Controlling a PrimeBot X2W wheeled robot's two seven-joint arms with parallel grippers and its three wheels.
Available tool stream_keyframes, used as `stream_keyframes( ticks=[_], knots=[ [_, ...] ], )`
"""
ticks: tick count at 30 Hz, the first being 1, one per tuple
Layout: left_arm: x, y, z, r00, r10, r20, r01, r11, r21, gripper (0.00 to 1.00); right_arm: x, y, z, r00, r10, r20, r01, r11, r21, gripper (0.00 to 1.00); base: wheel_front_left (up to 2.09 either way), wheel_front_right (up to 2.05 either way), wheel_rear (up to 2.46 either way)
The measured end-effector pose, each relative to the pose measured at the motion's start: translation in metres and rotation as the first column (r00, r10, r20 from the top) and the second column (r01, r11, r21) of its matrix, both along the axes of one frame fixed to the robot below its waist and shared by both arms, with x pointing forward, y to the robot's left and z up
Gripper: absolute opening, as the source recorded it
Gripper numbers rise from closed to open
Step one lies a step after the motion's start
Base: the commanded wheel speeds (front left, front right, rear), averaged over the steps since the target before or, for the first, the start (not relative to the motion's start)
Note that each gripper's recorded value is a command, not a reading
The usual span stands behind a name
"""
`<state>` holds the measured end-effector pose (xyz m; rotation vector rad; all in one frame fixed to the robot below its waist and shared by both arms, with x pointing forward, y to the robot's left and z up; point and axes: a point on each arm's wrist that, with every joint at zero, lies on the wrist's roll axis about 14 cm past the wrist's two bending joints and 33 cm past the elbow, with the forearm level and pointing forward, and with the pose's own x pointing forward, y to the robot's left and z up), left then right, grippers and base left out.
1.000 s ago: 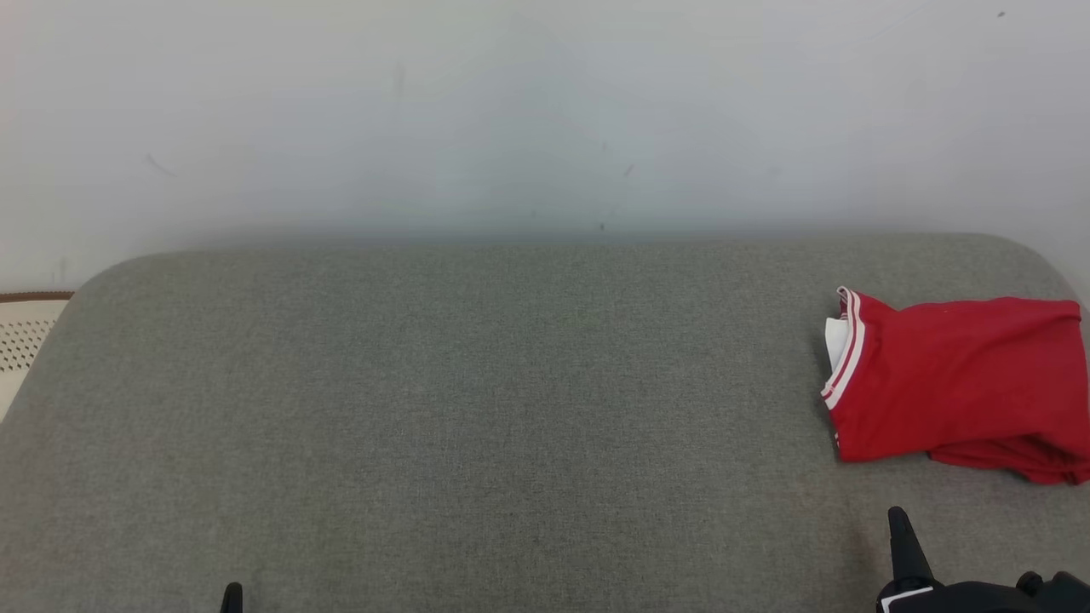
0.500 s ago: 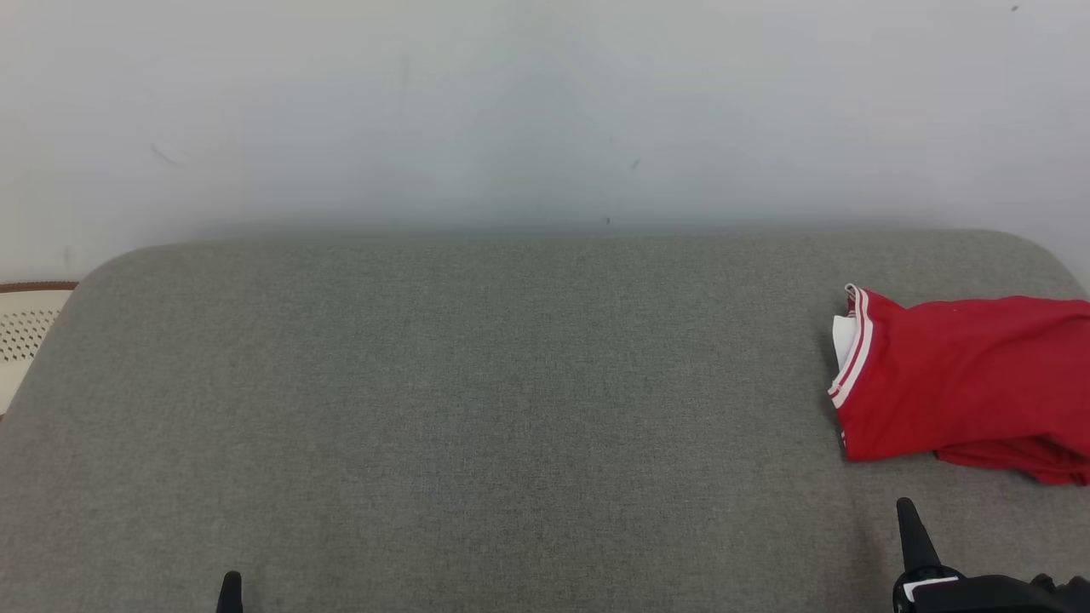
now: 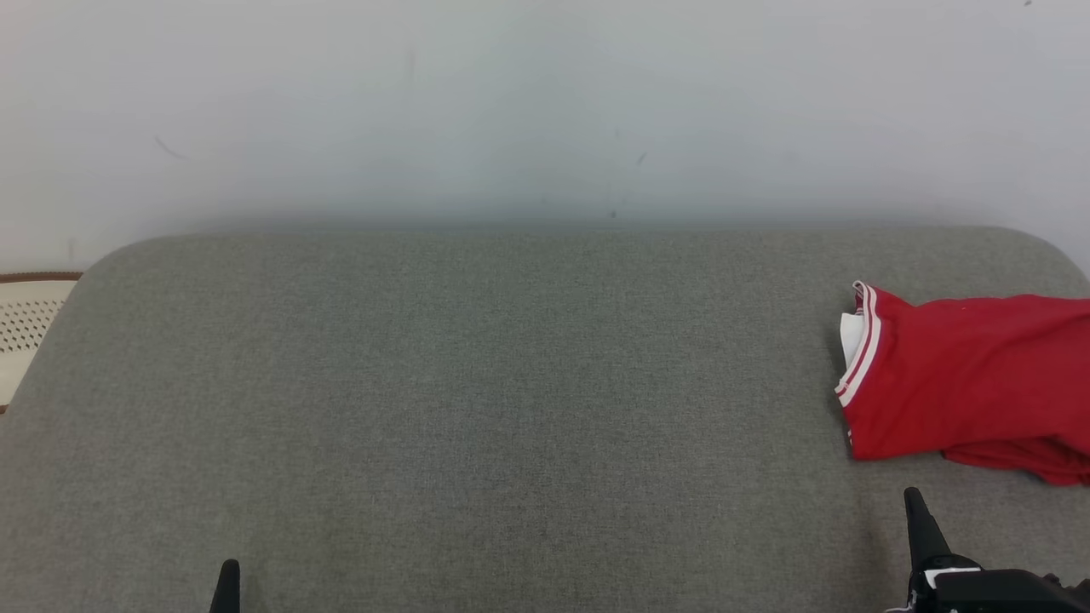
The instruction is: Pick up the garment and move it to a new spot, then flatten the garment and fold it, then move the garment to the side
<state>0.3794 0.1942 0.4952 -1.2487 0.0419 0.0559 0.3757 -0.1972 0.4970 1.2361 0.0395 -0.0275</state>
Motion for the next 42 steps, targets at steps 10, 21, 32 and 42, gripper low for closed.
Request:
stream_keyframes(
  ticks=[10,21,32,42],
  knots=[
    [0.001,0.001,0.001,1.0,-0.001,0.008,0.002,0.995,-0.101,0.0,0.003,-0.002,0.001,1.0,-0.006,0.004,0.005,0.995,0.098,0.0,0.0,0.0,0.0],
    [0.004,0.002,0.005,1.0,0.0,0.029,0.006,0.984,-0.179,0.0,0.006,-0.002,0.003,1.0,-0.007,0.012,0.005,0.983,0.182,0.0,0.0,0.0,0.0],
    [0.005,0.004,0.006,0.999,0.003,0.04,0.008,0.966,-0.257,0.0,0.01,-0.003,0.006,1.0,-0.008,0.026,0.001,0.964,0.265,0.0,0.0,0.0,0.0],
    [0.007,0.006,0.009,0.998,0.008,0.055,0.01,0.947,-0.32,0.0,0.014,-0.003,0.009,0.999,-0.008,0.038,-0.005,0.944,0.329,0.0,0.0,0.0,0.0]
  ],
)
